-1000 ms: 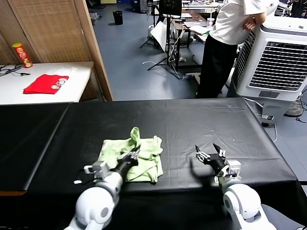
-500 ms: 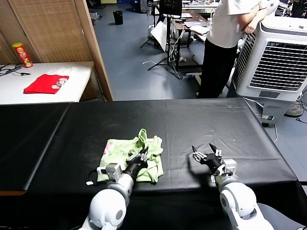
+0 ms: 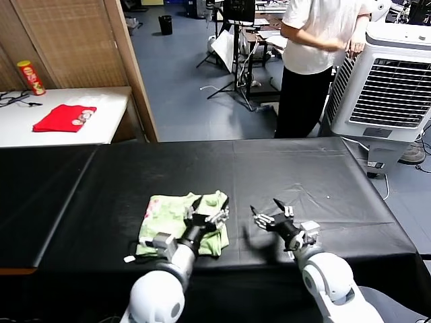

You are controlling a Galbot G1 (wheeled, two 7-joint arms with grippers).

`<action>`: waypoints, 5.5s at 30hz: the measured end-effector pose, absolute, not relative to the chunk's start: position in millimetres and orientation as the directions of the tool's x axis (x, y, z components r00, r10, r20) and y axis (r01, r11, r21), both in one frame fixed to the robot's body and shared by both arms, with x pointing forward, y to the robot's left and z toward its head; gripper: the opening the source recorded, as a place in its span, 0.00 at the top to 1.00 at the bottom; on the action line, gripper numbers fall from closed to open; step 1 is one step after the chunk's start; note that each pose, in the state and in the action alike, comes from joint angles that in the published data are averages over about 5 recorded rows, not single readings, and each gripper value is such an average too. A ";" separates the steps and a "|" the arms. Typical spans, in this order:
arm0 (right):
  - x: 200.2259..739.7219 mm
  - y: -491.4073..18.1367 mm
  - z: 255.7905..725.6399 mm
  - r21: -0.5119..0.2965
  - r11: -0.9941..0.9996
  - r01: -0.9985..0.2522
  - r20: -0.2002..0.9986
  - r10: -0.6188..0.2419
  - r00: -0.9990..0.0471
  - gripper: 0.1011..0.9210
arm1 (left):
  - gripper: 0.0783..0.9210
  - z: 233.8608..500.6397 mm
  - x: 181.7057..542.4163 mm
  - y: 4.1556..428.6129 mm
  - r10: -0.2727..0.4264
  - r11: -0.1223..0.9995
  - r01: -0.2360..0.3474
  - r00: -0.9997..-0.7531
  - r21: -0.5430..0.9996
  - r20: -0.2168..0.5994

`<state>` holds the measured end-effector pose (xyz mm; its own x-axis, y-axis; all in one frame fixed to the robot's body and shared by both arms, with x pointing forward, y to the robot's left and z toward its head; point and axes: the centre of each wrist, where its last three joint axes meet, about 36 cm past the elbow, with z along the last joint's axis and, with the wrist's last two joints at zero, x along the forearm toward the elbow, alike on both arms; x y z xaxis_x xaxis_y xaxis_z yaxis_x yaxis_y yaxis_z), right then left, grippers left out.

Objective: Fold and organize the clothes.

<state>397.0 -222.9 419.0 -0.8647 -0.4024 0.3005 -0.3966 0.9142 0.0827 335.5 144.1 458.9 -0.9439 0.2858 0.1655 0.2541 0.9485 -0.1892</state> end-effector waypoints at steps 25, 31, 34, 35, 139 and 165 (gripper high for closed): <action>438.2 -112.5 452.6 0.005 0.714 -0.700 0.353 -0.657 -0.667 0.15 | 0.15 430.7 331.0 229.0 0.011 0.998 0.025 -0.971 0.057 0.238; 423.2 -116.9 460.6 -0.050 0.756 -0.653 0.460 -0.562 -0.687 0.15 | 0.15 428.7 329.0 228.8 0.007 0.998 0.022 -0.970 0.062 0.242; 409.8 -124.4 462.9 -0.059 0.767 -0.639 0.480 -0.539 -0.692 0.15 | 0.15 428.9 329.0 230.1 0.006 0.998 0.023 -0.970 0.066 0.242; 404.5 -127.6 463.0 -0.059 0.769 -0.636 0.483 -0.536 -0.693 0.15 | 0.15 429.3 329.1 230.6 0.006 0.997 0.023 -0.970 0.068 0.242; 312.1 -192.2 425.7 0.036 0.913 -0.407 0.318 -0.397 -0.861 0.15 | 0.88 423.6 322.9 194.9 0.177 0.983 0.182 -0.955 -0.001 0.238; 414.1 -113.7 405.2 0.560 0.777 -0.286 0.381 -0.548 -0.744 0.16 | 0.15 423.2 300.6 213.0 0.179 0.977 0.189 -0.979 0.096 0.103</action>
<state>414.1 -113.7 405.2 -0.7443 -0.5484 0.3812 -0.2860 0.7775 0.5601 300.6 213.0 423.2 -0.9785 0.1787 0.1028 0.1886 0.9773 0.0961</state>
